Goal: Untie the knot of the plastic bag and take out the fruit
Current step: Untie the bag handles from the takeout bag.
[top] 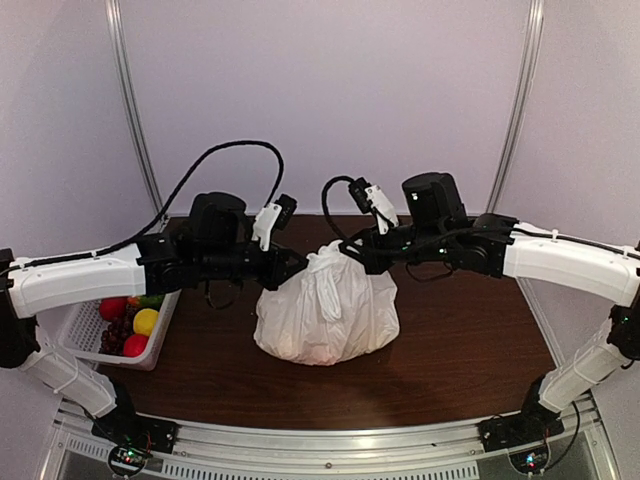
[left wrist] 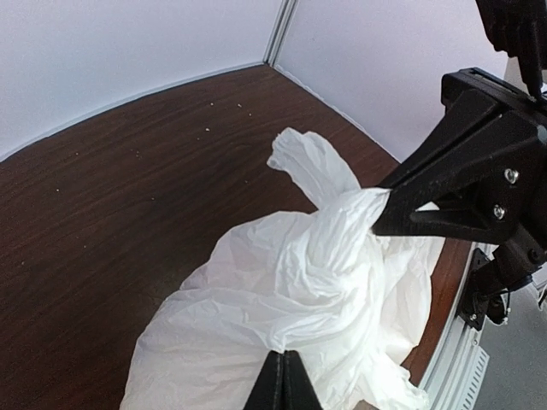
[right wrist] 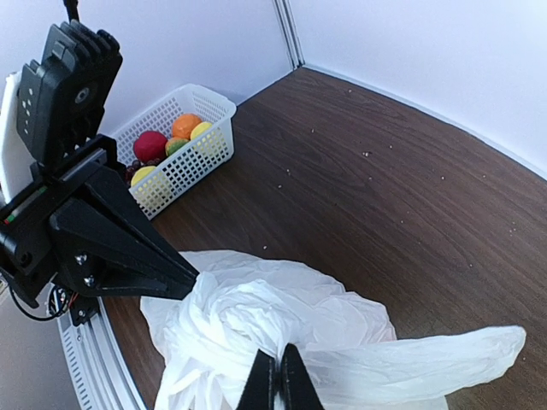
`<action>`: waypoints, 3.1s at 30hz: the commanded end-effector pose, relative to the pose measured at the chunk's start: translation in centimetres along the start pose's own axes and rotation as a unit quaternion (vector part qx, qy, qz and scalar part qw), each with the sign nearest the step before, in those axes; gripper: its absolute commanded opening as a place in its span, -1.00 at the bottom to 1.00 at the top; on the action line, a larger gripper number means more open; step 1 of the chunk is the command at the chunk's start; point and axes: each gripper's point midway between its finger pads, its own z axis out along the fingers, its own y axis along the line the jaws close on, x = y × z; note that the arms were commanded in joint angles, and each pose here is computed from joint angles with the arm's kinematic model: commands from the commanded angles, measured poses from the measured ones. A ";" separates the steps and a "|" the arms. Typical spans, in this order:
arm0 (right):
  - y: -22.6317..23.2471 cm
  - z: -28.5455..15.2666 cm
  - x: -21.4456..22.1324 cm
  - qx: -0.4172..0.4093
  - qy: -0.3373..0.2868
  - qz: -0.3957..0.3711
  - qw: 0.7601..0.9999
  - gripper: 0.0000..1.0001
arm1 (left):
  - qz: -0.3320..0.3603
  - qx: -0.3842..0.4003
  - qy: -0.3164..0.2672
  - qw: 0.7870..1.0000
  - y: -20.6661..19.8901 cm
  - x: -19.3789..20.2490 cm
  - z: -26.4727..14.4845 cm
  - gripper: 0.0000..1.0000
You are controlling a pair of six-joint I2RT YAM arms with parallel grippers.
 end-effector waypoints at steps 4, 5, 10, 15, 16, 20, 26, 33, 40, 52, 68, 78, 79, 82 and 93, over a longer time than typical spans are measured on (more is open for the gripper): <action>0.2 0.8 1.5 -0.017 -0.038 0.030 0.999 -1.00 | 0.016 0.012 -0.012 1.000 0.8 3.4 0.2 -1.00; 0.4 1.0 2.2 -0.023 -0.034 0.034 0.999 -1.00 | 0.013 0.013 -0.005 1.000 0.9 4.2 0.3 -1.00; 1.9 1.6 5.0 -0.046 -0.008 0.044 0.998 -1.00 | 0.012 0.032 0.015 0.999 0.6 6.3 -0.3 -0.88; 2.6 1.6 5.7 -0.051 0.000 0.051 0.997 -1.00 | 0.031 0.032 -0.015 0.999 0.1 4.5 -2.3 0.08; 2.7 1.6 5.8 -0.052 0.001 0.054 0.997 -1.00 | 0.037 0.032 -0.011 0.999 0.0 4.5 -2.6 0.13; 3.3 1.4 5.0 -0.061 -0.016 0.064 0.996 -1.00 | 0.050 0.050 -0.019 0.997 -1.0 3.3 -3.1 0.33; 2.9 1.1 5.5 -0.055 -0.023 0.082 0.995 -1.00 | 0.050 0.081 -0.014 0.995 -2.4 3.1 -2.1 0.40; 2.6 1.0 5.9 -0.045 -0.016 0.080 0.996 -1.00 | 0.068 0.101 -0.019 0.992 -3.9 2.1 -0.6 0.18; 2.6 1.1 5.9 -0.044 -0.014 0.078 0.996 -1.00 | 0.071 0.093 0.019 0.993 -3.7 4.0 1.1 -0.01; 2.8 1.4 5.9 -0.048 -0.011 0.078 0.996 -1.00 | 0.085 0.045 0.061 0.994 -2.7 6.5 2.1 -0.14; 1.9 1.2 6.1 -0.027 -0.017 0.083 0.996 -1.00 | 0.070 0.024 0.058 0.996 -2.0 6.6 1.9 -1.00; -1.4 -0.3 5.8 0.058 -0.043 0.100 0.992 -1.00 | 0.041 -0.018 0.050 0.998 -0.3 7.0 1.1 -1.00; -1.7 -0.4 5.8 0.064 -0.046 0.103 0.992 -1.00 | 0.040 -0.018 0.050 0.998 -0.3 7.1 1.0 -1.00; -2.3 -0.7 6.0 0.071 -0.048 0.109 0.990 -1.00 | 0.038 -0.018 0.050 0.998 -0.2 7.3 0.8 -1.00; -3.7 -1.5 7.5 0.101 -0.045 0.129 0.985 -1.00 | 0.015 -0.071 0.033 0.997 1.6 6.8 0.1 -1.00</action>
